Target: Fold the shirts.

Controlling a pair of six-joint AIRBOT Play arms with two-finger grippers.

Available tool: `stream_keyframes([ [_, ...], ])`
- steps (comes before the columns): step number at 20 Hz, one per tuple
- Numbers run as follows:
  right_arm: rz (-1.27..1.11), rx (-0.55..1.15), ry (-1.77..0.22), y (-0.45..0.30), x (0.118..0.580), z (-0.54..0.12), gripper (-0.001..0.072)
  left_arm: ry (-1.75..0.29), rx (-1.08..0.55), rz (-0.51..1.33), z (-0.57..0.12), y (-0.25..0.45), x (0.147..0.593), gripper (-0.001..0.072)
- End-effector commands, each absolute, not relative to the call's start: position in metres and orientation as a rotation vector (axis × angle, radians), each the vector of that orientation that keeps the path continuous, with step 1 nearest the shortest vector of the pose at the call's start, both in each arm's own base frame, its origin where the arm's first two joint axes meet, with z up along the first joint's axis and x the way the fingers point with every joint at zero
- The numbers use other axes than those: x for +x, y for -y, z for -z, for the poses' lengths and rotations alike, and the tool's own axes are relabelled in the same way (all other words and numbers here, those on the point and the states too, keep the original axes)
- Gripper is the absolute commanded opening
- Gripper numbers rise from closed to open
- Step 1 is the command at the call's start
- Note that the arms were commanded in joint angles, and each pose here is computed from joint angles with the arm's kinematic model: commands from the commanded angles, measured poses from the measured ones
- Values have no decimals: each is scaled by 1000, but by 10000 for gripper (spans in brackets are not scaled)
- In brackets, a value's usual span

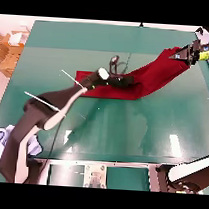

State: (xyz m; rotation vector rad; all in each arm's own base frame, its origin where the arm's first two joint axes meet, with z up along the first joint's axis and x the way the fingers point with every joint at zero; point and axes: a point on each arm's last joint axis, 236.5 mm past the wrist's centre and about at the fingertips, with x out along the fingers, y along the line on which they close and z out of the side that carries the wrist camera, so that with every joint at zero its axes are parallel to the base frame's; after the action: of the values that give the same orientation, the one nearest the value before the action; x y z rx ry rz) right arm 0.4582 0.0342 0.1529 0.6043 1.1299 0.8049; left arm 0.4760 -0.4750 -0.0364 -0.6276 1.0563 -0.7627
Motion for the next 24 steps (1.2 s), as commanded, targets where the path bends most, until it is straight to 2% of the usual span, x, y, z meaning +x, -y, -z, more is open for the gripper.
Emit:
stream_keyframes([
  [1,-811,613,-1145,-43,457,-154,15,-1092,-493,937,-20,427,462,24],
  [4,-836,623,-1192,-75,455,-154,15,-1089,-439,1002,-79,349,462,24],
  [8,-894,610,-1224,-159,457,-156,15,-1041,-448,926,-133,230,477,24],
  [12,-934,618,-1158,-276,472,-146,16,-1006,-512,799,-145,138,493,24],
  [14,-947,613,-1137,-345,474,-118,17,-990,-540,744,-144,107,500,24],
  [15,-942,623,-1125,-376,477,-100,67,-983,-546,728,-144,96,502,24],
  [16,-926,635,-1111,-407,479,-77,220,-979,-554,713,-144,87,503,24],
  [17,-910,644,-1109,-436,477,-51,463,-978,-558,705,-144,82,503,24],
  [18,-899,648,-1116,-456,473,-29,522,-981,-549,706,-143,78,502,24],
  [21,-900,651,-1168,-454,469,-14,519,-994,-504,743,-140,80,494,24],
  [24,-885,679,-1222,-381,485,-46,517,-1000,-488,754,-138,80,492,24],
])
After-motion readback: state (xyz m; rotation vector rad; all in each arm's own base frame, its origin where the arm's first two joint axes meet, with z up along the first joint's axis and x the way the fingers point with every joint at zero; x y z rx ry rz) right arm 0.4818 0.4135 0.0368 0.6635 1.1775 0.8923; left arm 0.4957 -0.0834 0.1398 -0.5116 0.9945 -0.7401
